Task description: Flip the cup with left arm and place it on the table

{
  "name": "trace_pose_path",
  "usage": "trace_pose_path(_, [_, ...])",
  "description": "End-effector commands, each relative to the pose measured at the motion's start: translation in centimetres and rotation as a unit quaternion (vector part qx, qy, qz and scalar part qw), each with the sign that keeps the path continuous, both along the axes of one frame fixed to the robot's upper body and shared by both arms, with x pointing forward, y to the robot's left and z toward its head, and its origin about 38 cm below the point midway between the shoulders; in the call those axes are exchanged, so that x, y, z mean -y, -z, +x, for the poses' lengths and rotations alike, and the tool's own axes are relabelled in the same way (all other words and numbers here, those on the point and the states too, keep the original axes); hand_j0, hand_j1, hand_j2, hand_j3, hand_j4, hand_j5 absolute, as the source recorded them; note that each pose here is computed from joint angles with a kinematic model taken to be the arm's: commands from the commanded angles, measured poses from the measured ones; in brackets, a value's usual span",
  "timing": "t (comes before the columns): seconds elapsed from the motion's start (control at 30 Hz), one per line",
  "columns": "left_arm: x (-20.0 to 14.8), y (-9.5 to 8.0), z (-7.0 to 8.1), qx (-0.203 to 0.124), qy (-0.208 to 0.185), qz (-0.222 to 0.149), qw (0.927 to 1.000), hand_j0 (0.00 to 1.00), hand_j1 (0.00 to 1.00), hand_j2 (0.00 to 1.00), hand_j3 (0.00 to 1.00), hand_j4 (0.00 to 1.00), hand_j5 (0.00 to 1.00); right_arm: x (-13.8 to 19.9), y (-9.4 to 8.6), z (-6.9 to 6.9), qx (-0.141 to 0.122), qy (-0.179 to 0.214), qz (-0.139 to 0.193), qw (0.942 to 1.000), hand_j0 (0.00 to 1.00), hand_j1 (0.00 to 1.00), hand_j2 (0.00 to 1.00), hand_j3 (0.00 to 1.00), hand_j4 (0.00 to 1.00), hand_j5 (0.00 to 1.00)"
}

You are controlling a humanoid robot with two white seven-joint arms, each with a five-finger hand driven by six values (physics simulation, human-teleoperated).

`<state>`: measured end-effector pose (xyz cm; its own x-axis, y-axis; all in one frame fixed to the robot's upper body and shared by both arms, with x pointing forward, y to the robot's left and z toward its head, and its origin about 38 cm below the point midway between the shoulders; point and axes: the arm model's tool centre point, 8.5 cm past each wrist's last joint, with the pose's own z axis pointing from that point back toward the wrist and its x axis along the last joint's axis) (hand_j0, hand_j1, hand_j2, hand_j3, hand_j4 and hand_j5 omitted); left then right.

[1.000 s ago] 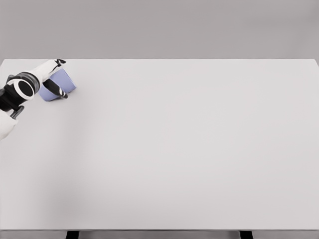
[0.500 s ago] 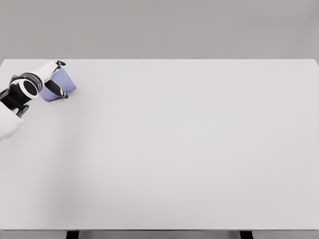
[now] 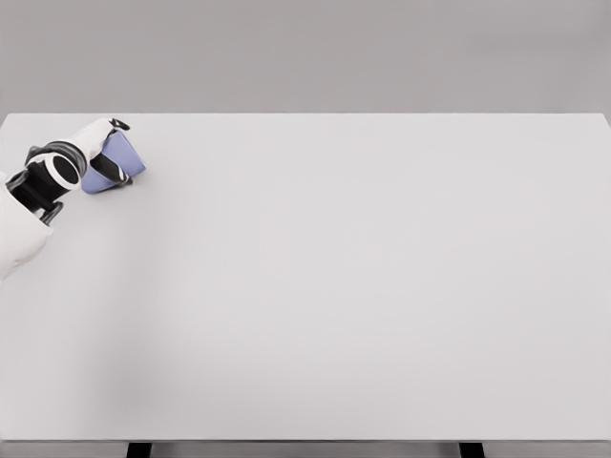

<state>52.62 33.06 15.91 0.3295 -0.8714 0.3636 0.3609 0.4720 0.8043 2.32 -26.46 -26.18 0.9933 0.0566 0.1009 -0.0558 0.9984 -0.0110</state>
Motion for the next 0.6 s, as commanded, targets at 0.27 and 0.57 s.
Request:
trace_pose_path(0.27, [0.2, 0.1, 0.0, -0.003, -0.004, -0.026, 0.9997, 0.51, 0.51, 0.51, 0.51, 0.51, 0.51, 0.0, 0.0, 0.0, 0.0, 0.0, 0.0, 1.0, 1.0, 1.0, 1.0, 1.0, 1.0, 1.0])
trace_pose_path(0.57, [-2.6, -3.1, -0.7, 0.019, 0.101, -0.163, 0.9812, 0.51, 0.51, 0.51, 0.51, 0.51, 0.51, 0.0, 0.0, 0.0, 0.0, 0.0, 0.0, 1.0, 1.0, 1.0, 1.0, 1.0, 1.0, 1.0])
